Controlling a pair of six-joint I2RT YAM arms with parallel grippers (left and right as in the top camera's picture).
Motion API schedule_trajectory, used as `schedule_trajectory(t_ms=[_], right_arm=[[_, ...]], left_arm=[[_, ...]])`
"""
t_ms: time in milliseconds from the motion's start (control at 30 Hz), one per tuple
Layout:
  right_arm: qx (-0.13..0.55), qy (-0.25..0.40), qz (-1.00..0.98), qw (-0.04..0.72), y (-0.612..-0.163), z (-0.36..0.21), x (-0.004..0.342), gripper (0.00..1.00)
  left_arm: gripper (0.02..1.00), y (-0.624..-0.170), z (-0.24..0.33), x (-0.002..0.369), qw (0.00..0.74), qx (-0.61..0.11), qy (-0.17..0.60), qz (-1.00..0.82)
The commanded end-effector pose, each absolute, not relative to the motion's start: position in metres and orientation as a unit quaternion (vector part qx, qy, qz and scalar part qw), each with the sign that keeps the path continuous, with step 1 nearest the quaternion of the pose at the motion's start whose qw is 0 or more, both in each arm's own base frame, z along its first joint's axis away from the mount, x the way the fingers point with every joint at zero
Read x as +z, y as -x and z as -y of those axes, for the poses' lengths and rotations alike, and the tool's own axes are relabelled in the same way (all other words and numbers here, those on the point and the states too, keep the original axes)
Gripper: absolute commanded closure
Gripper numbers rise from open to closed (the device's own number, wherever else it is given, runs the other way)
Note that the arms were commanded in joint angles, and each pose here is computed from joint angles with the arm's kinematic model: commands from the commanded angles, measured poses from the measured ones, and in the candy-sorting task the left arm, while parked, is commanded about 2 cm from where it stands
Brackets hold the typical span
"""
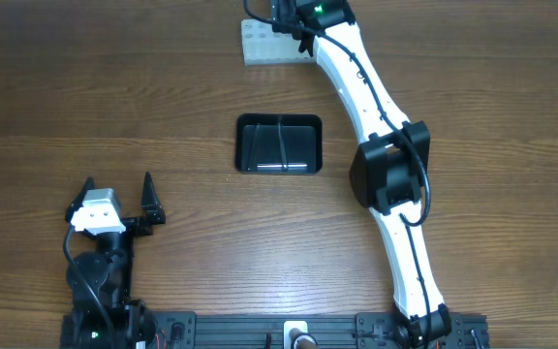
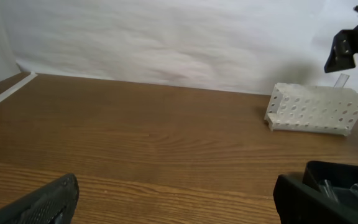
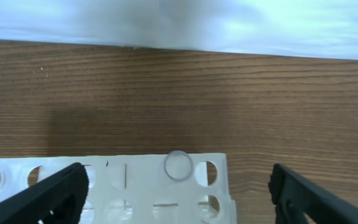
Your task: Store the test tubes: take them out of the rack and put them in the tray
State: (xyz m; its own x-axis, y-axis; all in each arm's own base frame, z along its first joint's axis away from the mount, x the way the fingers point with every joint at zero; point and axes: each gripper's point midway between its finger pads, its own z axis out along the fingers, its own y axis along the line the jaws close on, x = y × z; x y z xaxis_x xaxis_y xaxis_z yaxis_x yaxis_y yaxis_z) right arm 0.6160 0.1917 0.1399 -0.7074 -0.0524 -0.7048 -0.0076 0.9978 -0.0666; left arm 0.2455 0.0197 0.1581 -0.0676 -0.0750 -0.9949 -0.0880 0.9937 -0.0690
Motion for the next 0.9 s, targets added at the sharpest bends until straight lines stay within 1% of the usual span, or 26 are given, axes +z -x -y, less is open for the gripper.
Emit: schedule_trajectory(t_ms=[33,433,567,800,900], right_arm=[[-0.038,0.022,-0.923,0.382,-0.618,-0.196,0.129,0.112],[-0.048,0.029,-0.922,0.382,-0.624,-0.196,0.113,0.167],[-0.051,0.034,-0.921,0.386,-0.625,-0.196,0.113,0.209],[-0.052,0.033,-0.921,0.384,-0.628,-0.195,0.106,0.215],[-0.051,0.032,-0.920,0.387,-0.630,-0.196,0.104,0.240]], left_arm=[[0.020,-0.245,-0.020,0.157,0.681,0.010,0.049,-0.730],[0.020,-0.245,-0.019,0.157,0.681,0.010,0.049,-0.731],[0.023,-0.245,-0.020,0.157,0.681,0.010,0.049,-0.731],[0.020,-0.245,-0.019,0.157,0.681,0.010,0.049,-0.730],[0.023,-0.245,-0.020,0.157,0.681,0.010,0.049,-0.731]])
